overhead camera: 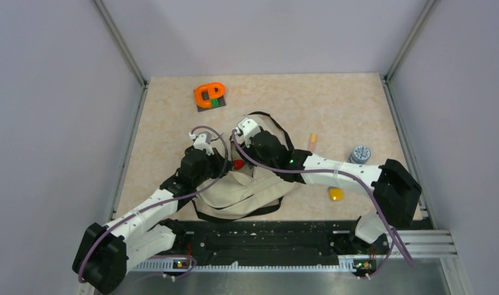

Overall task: Pack the student bag
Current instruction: Adjust the student bag at the center of the board.

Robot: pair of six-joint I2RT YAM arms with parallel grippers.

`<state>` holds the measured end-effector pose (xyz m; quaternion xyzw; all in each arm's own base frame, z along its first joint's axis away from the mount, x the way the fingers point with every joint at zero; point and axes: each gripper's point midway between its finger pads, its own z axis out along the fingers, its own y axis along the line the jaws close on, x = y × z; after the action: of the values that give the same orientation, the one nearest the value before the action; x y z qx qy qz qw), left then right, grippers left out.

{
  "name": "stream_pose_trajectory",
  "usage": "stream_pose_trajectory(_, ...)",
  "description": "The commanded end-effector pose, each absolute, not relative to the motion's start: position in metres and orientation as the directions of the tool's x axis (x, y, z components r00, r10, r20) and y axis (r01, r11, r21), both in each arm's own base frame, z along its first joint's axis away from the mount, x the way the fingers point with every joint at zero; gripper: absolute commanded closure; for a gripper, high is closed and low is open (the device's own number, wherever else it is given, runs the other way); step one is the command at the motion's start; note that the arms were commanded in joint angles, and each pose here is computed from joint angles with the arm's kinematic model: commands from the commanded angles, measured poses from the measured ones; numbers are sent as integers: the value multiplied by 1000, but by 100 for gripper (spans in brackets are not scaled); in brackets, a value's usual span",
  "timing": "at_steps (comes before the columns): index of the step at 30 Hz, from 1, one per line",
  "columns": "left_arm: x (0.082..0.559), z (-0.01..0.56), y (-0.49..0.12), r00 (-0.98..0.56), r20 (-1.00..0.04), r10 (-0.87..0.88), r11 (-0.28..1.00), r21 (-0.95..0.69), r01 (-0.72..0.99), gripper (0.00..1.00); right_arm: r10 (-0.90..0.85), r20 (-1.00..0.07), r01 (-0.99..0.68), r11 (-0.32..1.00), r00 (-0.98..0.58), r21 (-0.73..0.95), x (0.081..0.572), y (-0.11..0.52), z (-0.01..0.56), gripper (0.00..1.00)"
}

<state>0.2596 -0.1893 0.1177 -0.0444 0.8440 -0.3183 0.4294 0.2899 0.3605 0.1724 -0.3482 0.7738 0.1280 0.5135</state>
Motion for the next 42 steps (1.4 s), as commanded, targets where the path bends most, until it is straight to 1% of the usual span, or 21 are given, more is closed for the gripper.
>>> stream_pose_trajectory(1, 262, 137, -197, -591, -713, -378, 758, -605, 246, 100, -403, -859, -552, 814, -315, -180, 281, 342, 163, 41)
stream_pose_trajectory(3, 263, 138, -197, -589, -713, -380, 756, -606, 247, 100, -386, -851, -483, 855, -356, -186, 279, 333, 155, 40)
stream_pose_trajectory(6, 263, 139, -198, -589, -713, -380, 753, -609, 251, 100, -379, -838, -433, 880, -392, -195, 271, 328, 144, 40)
stream_pose_trajectory(12, 264, 140, -198, -587, -715, -380, 754, -607, 251, 100, -388, -798, -420, 888, -460, -190, 260, 335, 116, 41)
stream_pose_trajectory(14, 264, 140, -198, -585, -716, -381, 756, -605, 249, 100, -399, -781, -408, 890, -481, -203, 259, 332, 109, 43)
stream_pose_trajectory(16, 264, 140, -197, -582, -717, -383, 756, -605, 248, 100, -405, -768, -381, 896, -496, -226, 260, 326, 106, 50)
stream_pose_trajectory(18, 265, 142, -196, -577, -720, -386, 758, -604, 248, 100, -412, -761, -366, 898, -500, -246, 260, 320, 105, 59)
stream_pose_trajectory(20, 265, 142, -195, -572, -724, -385, 763, -599, 244, 100, -398, -772, -348, 905, -496, -244, 260, 315, 110, 77)
stream_pose_trajectory(22, 266, 142, -193, -567, -729, -384, 770, -592, 239, 100, -356, -798, -338, 919, -486, -204, 259, 315, 120, 89)
stream_pose_trajectory(23, 266, 142, -192, -566, -731, -382, 773, -588, 237, 100, -329, -813, -342, 924, -480, -172, 258, 315, 126, 93)
stream_pose_trajectory(25, 266, 141, -190, -563, -734, -381, 779, -583, 232, 100, -255, -849, -348, 933, -462, -91, 256, 319, 138, 98)
stream_pose_trajectory(27, 266, 141, -189, -560, -735, -383, 781, -581, 229, 100, -157, -882, -350, 937, -445, 10, 255, 322, 155, 100)
stream_pose_trajectory(32, 265, 140, -186, -552, -737, -389, 784, -579, 222, 100, 104, -913, -360, 896, -395, 259, 259, 323, 195, 100)
stream_pose_trajectory(37, 265, 141, -186, -549, -739, -390, 784, -579, 223, 100, 196, -918, -418, 844, -345, 337, 258, 329, 221, 100)
stream_pose_trajectory(40, 267, 141, -186, -545, -741, -393, 783, -580, 223, 100, 223, -904, -466, 796, -366, 385, 252, 337, 224, 100)
stream_pose_trajectory(42, 267, 141, -187, -545, -739, -396, 780, -584, 224, 100, 215, -897, -474, 788, -387, 393, 249, 339, 218, 100)
